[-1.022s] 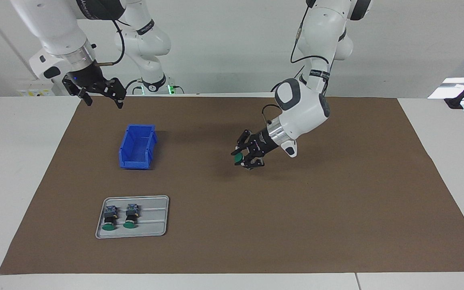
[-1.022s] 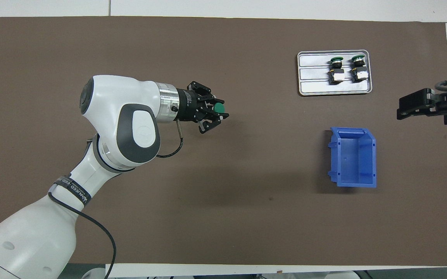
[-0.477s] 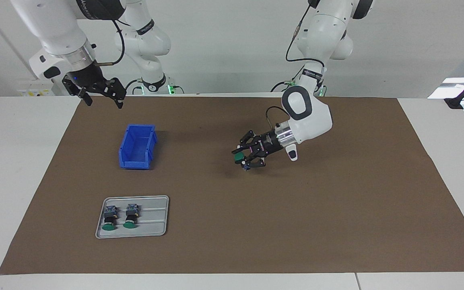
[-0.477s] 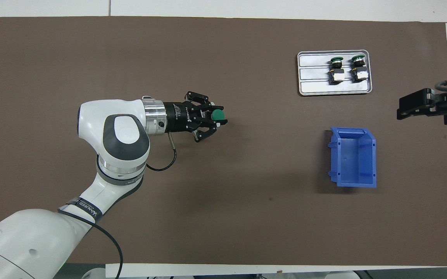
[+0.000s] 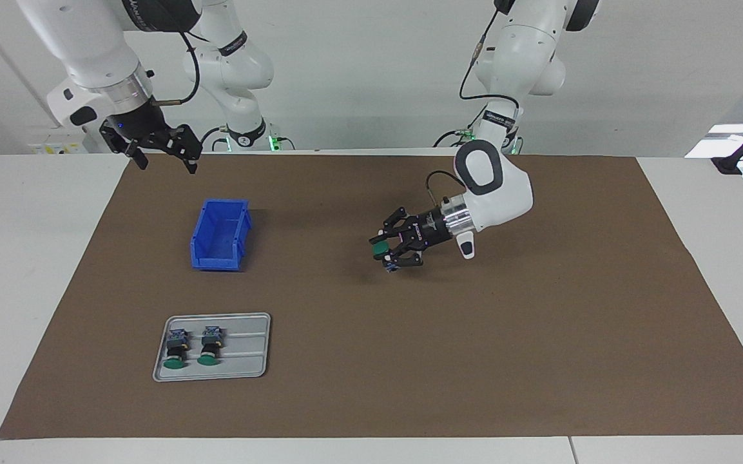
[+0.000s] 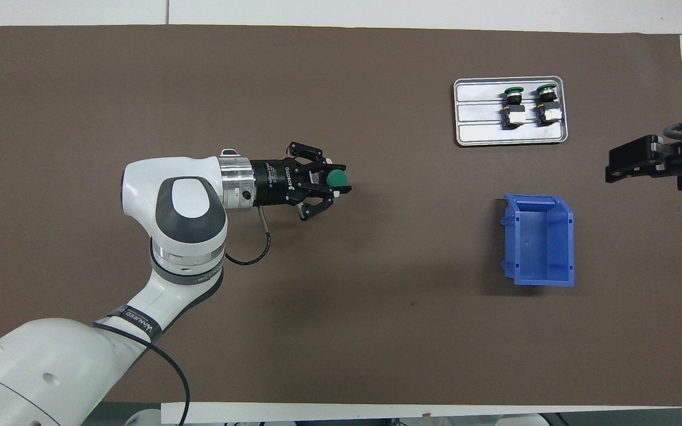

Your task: Place and press button with both arms

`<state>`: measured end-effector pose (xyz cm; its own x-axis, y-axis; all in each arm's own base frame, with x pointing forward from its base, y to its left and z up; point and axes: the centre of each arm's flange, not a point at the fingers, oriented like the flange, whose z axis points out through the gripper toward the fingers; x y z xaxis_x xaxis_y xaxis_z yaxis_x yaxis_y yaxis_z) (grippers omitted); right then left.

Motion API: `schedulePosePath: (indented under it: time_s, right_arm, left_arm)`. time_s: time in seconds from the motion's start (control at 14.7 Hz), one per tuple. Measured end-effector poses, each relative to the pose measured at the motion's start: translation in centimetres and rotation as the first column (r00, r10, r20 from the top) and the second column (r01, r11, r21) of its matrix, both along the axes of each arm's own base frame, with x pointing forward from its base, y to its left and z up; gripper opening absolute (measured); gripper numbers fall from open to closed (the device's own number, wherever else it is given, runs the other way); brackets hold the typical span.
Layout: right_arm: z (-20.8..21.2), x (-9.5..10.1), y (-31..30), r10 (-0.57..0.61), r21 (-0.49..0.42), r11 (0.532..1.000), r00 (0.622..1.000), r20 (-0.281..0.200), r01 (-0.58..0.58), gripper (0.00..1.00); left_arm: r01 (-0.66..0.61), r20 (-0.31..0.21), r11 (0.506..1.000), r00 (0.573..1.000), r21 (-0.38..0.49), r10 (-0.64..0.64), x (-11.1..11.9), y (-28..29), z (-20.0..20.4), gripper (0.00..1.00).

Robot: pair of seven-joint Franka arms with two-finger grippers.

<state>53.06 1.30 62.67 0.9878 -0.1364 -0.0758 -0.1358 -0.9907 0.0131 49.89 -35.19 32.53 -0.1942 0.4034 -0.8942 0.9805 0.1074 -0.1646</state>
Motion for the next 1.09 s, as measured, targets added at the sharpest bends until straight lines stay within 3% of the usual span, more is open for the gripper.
schedulePosePath:
  time_s: [0.61, 0.82, 1.09]
  right_arm:
    - [0.0, 0.0, 0.0, 0.000, 0.000, 1.000, 1.000, 0.000, 0.000, 1.00]
    - [0.0, 0.0, 0.0, 0.000, 0.000, 1.000, 1.000, 0.000, 0.000, 1.00]
    - [0.0, 0.0, 0.0, 0.000, 0.000, 1.000, 1.000, 0.000, 0.000, 1.00]
  left_arm:
    - [-0.017, 0.001, 0.999, 1.000, -0.028, 0.017, -0.2, -0.1, -1.2, 0.39]
    - [-0.009, -0.028, 0.996, 1.000, -0.091, 0.006, -0.8, -0.3, -3.5, 0.39]
    - [-0.040, -0.098, 0.982, 0.995, -0.184, 0.022, 0.1, 1.6, -5.3, 0.39]
